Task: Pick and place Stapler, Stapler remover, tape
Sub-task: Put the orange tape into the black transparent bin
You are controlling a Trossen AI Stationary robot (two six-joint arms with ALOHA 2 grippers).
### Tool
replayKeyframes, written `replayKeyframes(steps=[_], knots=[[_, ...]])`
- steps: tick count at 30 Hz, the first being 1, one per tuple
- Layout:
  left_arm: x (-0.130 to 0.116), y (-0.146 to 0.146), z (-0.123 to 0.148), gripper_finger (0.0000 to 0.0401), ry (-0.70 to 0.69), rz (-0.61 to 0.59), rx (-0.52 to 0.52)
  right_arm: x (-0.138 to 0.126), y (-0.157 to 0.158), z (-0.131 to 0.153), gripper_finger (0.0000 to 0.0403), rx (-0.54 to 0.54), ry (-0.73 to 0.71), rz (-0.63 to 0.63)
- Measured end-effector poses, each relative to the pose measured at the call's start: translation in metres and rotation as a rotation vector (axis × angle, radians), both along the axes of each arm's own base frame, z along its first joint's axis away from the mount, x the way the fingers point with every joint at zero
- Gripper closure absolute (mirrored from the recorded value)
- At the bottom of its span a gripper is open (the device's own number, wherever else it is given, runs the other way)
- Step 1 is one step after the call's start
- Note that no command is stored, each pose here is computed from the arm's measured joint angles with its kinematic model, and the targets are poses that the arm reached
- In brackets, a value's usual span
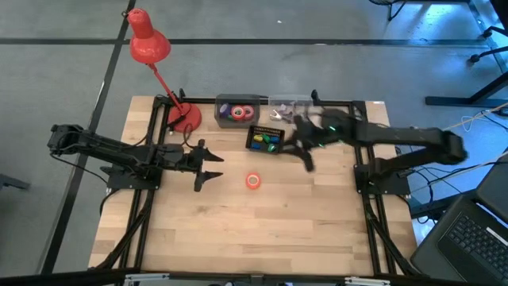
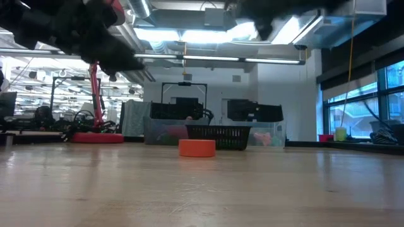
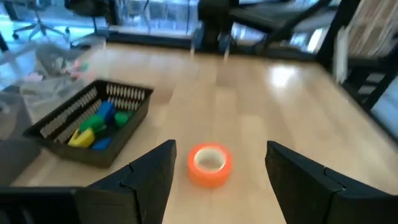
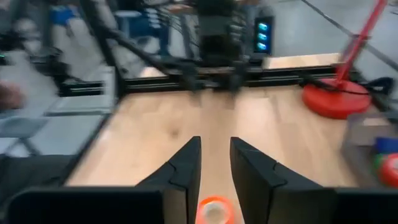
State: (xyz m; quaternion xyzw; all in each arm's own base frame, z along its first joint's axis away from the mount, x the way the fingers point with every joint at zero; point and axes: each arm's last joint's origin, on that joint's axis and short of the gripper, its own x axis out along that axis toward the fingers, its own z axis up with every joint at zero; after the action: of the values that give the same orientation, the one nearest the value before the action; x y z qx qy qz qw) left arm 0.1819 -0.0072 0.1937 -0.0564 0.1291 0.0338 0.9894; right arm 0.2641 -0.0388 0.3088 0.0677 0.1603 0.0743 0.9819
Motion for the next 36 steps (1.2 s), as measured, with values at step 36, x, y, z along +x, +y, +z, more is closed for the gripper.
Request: replayKeyframes(steps=[36], knots=[[0.132, 0.036, -0.037, 0.0162, 0.470, -0.030, 0.017, -0.083, 0.041, -0.052, 0.0315, -0.013, -0.018, -0.011]])
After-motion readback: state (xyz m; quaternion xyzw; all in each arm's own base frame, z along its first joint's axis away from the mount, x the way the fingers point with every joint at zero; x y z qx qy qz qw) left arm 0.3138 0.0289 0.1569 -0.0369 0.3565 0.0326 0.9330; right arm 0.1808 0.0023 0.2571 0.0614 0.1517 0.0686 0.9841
